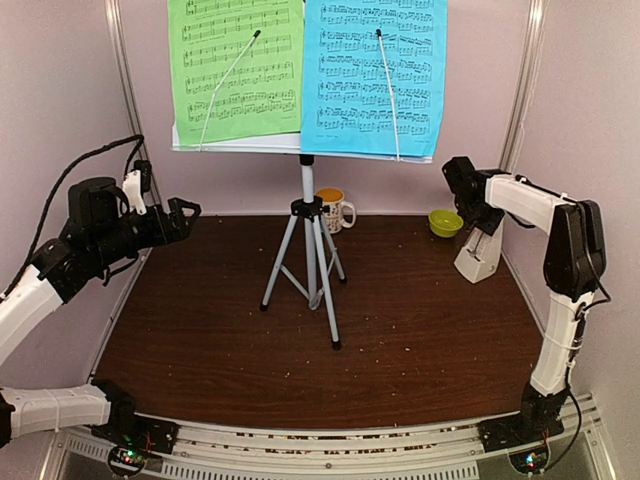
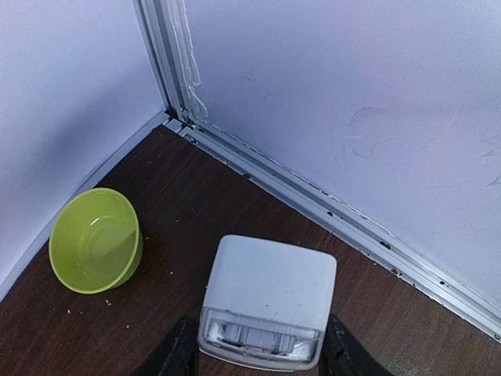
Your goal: Set up the instrument practice props
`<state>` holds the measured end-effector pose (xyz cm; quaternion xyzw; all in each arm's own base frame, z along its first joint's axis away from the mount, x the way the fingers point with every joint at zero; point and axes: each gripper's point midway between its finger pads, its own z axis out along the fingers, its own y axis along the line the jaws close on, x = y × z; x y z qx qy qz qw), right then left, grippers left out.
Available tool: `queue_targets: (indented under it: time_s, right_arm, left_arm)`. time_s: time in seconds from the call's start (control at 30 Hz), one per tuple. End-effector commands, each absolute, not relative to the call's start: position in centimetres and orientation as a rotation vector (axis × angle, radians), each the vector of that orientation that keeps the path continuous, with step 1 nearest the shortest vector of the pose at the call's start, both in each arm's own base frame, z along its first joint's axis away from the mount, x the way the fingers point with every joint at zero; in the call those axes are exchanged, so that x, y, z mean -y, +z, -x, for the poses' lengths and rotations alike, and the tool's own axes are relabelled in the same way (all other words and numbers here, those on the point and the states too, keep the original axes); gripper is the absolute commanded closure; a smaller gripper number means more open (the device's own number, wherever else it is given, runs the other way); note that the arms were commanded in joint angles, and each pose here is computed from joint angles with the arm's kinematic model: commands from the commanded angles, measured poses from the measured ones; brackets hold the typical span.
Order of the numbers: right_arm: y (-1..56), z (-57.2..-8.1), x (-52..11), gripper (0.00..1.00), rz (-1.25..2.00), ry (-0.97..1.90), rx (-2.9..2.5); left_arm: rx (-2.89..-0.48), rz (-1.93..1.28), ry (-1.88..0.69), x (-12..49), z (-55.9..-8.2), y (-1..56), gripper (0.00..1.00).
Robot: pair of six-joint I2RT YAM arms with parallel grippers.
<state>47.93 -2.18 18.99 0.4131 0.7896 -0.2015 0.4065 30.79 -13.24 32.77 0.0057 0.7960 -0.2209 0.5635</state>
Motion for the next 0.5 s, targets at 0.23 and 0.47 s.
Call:
queue_targets:
  time_s: [0.23, 0.47]
  right_arm:
    - [19.7, -46.5, -1.8, 0.57, -0.739, -0.316, -2.121]
    - [19.7, -46.0, -5.1, 0.56, -0.513, -0.228, -2.171]
  left_arm:
    - [-1.831, -0.051, -0.506, 13.5, -31.6, 34.2, 0.02]
    - [-1.830, -0.059, -0.519, 13.9, -31.9, 34.3, 0.02]
